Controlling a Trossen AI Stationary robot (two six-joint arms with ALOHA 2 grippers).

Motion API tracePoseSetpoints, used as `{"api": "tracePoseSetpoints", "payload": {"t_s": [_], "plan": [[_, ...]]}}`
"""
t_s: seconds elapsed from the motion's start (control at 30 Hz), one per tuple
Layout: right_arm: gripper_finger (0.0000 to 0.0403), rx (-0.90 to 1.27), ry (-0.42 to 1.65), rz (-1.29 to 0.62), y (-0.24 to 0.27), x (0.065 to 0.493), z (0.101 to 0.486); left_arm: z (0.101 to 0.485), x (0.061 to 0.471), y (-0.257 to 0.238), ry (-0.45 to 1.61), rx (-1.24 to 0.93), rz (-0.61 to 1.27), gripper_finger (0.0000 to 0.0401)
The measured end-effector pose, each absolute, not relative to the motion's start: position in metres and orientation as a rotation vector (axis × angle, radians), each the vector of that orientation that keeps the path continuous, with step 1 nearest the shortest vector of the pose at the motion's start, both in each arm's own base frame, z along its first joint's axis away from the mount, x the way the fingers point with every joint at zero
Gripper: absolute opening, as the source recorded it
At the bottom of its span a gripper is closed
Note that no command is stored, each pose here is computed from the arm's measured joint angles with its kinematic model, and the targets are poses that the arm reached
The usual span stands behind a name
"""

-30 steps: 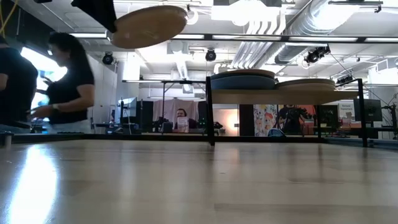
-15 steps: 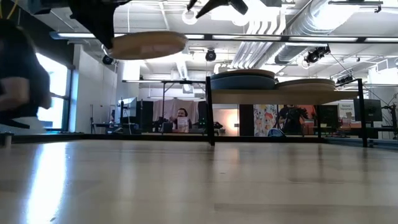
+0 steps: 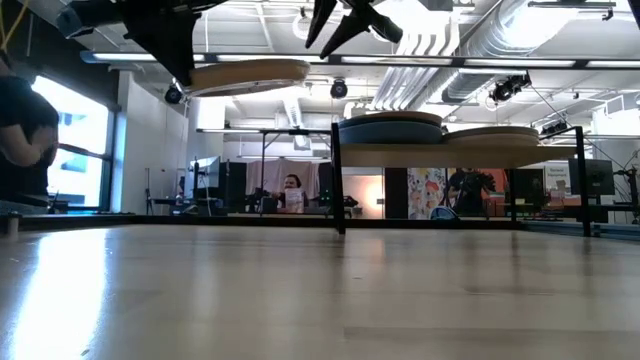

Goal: Place and stack plates onto a shelf
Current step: Stack the gray plate on top of the green plate on the shelf

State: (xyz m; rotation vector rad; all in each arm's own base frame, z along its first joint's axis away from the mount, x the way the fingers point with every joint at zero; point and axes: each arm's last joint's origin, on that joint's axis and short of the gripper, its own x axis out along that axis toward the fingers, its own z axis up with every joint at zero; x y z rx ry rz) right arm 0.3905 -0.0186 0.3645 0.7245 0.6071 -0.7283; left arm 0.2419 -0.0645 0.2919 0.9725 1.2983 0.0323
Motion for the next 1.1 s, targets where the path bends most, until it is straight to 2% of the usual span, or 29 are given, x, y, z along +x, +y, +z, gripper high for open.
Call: {"api": "tracePoseSetpoints", "payload": {"t_s": [0.47, 0.7, 0.8, 0.97, 1.1], "plan": [[0.0097, 0.730, 0.612, -0.731, -0.0207, 0.3900, 0.3641, 0.2952, 0.2460, -0.0628, 1.243, 1.044, 0.158, 0.0001], [0.0094, 0.730, 0.613, -0.730, -0.0206, 0.3900, 0.3639, 0.2965, 0.2504, -0.0641, 1.204, 1.063, 0.156, 0.0001], [0.0075, 0.731, 0.613, -0.730, -0.0207, 0.3899, 0.3641, 0.2966, 0.2506, -0.0642, 1.202, 1.062, 0.157, 0.0001], [0.0011, 0.729, 0.610, -0.735, -0.0214, 0.3899, 0.3640, 0.2968, 0.2511, -0.0643, 1.195, 1.060, 0.161, 0.0003], [0.0011, 0.743, 0.606, -0.741, -0.0208, 0.3898, 0.3639, 0.2969, 0.2514, -0.0642, 1.193, 1.056, 0.161, 0.0015]]}}
